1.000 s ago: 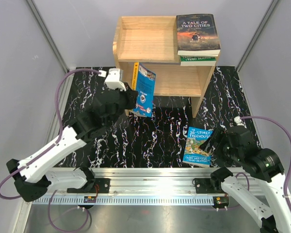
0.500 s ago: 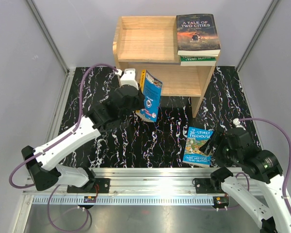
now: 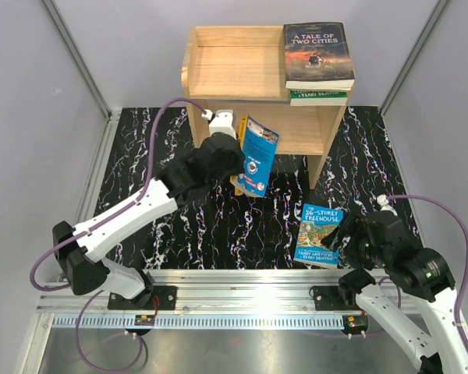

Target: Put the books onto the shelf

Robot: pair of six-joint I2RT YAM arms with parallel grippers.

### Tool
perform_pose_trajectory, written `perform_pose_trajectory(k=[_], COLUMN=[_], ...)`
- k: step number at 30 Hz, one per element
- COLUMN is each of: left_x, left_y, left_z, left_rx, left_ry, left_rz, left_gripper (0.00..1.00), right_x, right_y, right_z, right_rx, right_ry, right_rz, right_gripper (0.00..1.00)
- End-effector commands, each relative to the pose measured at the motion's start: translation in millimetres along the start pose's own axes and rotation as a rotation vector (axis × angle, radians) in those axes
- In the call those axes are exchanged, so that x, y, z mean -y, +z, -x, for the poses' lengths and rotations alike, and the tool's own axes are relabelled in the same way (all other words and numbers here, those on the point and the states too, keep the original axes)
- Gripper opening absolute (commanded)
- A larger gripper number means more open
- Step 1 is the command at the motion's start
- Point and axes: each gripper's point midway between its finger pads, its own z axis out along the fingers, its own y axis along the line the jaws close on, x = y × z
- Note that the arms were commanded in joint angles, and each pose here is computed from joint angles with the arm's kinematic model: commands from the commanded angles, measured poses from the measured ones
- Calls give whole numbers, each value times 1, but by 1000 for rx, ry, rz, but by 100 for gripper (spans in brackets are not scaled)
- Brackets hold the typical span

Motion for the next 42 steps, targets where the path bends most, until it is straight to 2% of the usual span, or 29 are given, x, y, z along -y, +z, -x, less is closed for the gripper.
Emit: perform_pose_trajectory(k=[1, 5, 6, 12, 14, 18, 20, 21, 23, 24, 26, 27, 33, 39, 40, 42], left_x=[17, 25, 27, 28, 29, 35, 37, 39, 44, 46, 50, 51, 51, 49, 50, 53], left_y=[16, 23, 24, 24, 24, 22, 20, 20, 16, 15, 14, 14, 13, 12, 12, 11], left_z=[-6, -12, -12, -8, -9, -5, -4, -2, 3, 5, 10, 11, 17, 16, 16, 18], left_rx=[-44, -61, -62, -64, -70, -76, -83, -81, -83, -84, -86, -88, -95, -104, -107, -105], left_ry=[3, -5, -5, -6, -4, -10, -15, -18, -20, -23, -22, -19, -3, -6, -9, -13], left_rz=[-41, -66, -70, -64, -66, -85, -95, -100, -117, -124, -133, -138, -136, -156, -163, -175], left_gripper=[0, 0, 0, 0, 0, 0, 0, 0, 0, 0, 0, 0, 0, 0, 0, 0], right_x=[4, -12, -31, -98, -111, -147, -152, -166, -169, -188, -188, -203, -211, -220, -219, -236], right_y=[0, 7, 10, 42, 60, 101, 134, 139, 165, 164, 177, 169, 145, 157, 172, 171], right_z=[4, 6, 9, 22, 26, 51, 50, 59, 55, 64, 60, 72, 81, 86, 83, 85], right_rx=[36, 27, 22, -42, -69, -36, -79, -75, -125, -116, -129, -91, -35, -43, -73, -114], right_ry=[13, 14, 10, 9, 19, 49, 75, 107, 155, 199, 272, 319, 445, 415, 423, 423], right_rz=[-13, 49, 132, 328, 331, 383, 354, 414, 427, 524, 569, 662, 853, 834, 816, 878], right_gripper=[86, 87, 86, 85, 86, 86, 86, 87, 86, 86, 87, 87, 87, 87, 87, 86])
